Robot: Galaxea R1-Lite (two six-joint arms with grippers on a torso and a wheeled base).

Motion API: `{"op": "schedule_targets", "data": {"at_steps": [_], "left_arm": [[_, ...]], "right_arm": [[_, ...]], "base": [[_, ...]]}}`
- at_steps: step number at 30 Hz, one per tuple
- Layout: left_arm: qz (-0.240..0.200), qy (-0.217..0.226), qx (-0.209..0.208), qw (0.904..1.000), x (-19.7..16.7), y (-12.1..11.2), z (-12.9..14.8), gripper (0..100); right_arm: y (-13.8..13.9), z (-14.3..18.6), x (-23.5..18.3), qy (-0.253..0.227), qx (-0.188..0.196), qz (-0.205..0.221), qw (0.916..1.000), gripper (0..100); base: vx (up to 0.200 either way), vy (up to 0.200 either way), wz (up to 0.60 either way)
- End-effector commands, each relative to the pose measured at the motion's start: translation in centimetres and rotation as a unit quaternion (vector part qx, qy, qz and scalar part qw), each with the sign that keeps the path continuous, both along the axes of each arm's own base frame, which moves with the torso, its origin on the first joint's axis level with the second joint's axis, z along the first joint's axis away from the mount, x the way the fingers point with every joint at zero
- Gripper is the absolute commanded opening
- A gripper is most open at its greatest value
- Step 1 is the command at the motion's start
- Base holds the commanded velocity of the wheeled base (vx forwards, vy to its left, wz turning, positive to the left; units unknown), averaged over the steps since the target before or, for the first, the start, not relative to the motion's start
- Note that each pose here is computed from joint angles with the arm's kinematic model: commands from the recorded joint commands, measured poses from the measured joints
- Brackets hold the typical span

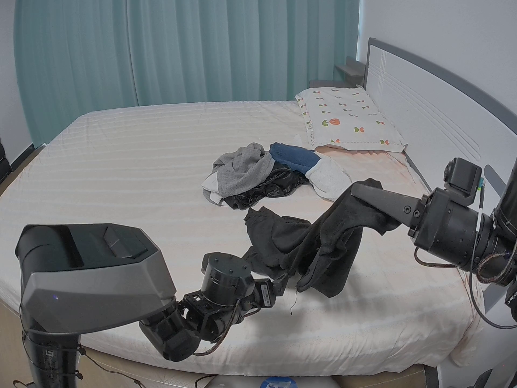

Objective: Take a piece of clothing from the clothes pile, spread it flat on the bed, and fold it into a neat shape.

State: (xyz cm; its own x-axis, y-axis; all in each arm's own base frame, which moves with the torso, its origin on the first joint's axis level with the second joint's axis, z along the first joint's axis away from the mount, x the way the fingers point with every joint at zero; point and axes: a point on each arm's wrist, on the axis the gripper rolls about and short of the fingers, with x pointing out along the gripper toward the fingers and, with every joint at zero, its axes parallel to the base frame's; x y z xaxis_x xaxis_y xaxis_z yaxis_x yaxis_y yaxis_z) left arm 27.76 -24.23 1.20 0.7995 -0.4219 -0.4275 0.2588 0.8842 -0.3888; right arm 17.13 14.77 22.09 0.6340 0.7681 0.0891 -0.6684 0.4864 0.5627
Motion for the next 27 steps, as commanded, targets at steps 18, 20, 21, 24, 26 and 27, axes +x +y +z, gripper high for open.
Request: {"op": "schedule_targets", "data": {"at_steps": [18, 20, 21, 24, 26, 27], "left_arm": [[-0.036, -0.055, 0.028, 0.9974, 0.3, 0.0, -0.8, 100], [-0.018, -0.064, 0.027, 0.9974, 1.3, -0.2, -1.2, 100], [-0.011, -0.067, 0.026, 0.9973, 1.8, -0.3, -1.4, 100], [0.001, -0.07, 0.026, 0.9972, 3.0, -0.3, -2.2, 100], [0.008, -0.073, 0.024, 0.997, 3.9, -0.4, -2.7, 100], [0.01, -0.074, 0.024, 0.9969, 4.2, -0.5, -2.9, 100]], "right_arm": [[0.8, 3.2, 1.2, -0.042, 0.033, 0.006, 0.9986, 0], [0.8, 3.3, 0.8, -0.043, 0.035, 0.01, 0.9984, 0], [0.7, 3.4, 0.7, -0.045, 0.037, 0.01, 0.9983, 0], [0.5, 3.9, 0.4, -0.052, 0.042, 0.012, 0.9977, 0], [0.4, 4.1, 0.3, -0.056, 0.045, 0.012, 0.9974, 0], [0.4, 4.2, 0.3, -0.058, 0.047, 0.011, 0.9971, 0]], "base": [[0.0, 0.0, 0.0], [0.0, 0.0, 0.0], [0.0, 0.0, 0.0], [0.0, 0.0, 0.0], [0.0, 0.0, 0.0], [0.0, 0.0, 0.0]]}}
